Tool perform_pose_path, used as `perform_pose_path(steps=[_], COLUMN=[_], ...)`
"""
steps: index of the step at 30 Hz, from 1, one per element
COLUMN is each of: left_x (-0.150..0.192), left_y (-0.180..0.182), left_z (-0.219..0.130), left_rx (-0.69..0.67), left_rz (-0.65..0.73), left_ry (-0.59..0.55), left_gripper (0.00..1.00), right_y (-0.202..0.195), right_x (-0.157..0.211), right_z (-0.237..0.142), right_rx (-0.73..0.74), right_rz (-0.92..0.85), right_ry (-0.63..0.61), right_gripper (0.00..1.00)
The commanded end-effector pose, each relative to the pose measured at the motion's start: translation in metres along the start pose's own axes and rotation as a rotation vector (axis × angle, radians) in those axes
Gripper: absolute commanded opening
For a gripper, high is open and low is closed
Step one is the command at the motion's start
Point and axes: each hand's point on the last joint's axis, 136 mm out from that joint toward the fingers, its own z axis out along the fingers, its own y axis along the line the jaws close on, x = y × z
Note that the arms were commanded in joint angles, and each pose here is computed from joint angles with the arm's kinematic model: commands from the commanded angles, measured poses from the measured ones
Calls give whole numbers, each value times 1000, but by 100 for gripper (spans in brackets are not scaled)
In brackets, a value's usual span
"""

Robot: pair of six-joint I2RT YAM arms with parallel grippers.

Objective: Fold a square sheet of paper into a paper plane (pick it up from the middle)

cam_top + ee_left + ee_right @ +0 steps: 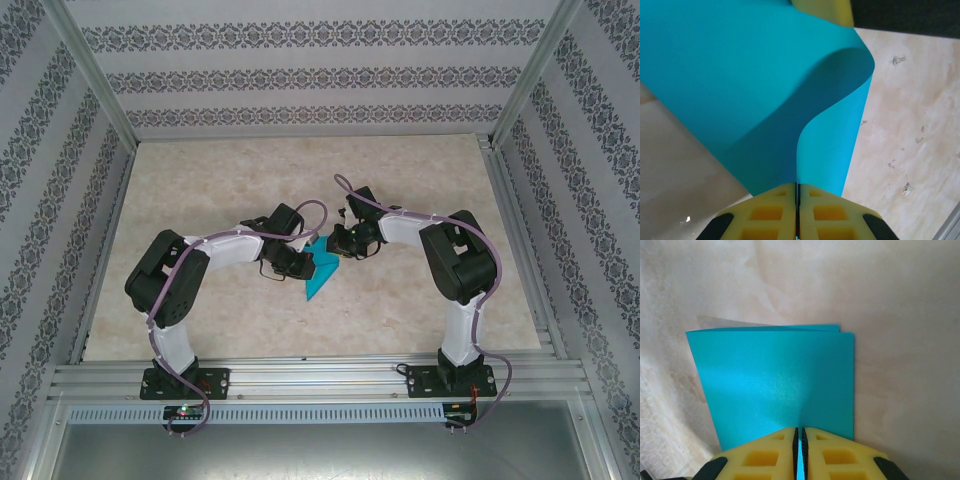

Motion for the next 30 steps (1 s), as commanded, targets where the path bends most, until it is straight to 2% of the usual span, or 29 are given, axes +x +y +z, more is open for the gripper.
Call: perform_pose_path(steps=[1,30], left_x=[-6,-7], left_y=[7,9], left_z=[-3,-2], left_rx=[-24,-24], left_rz=[-41,-63], left_ry=[-2,-24], left_gripper=[11,12], right_y=[-17,-22], right_x=[10,14], right_z=[9,14], right_rx=[74,84], right_rz=[11,30], right_ry=[41,51], right_gripper=[14,14])
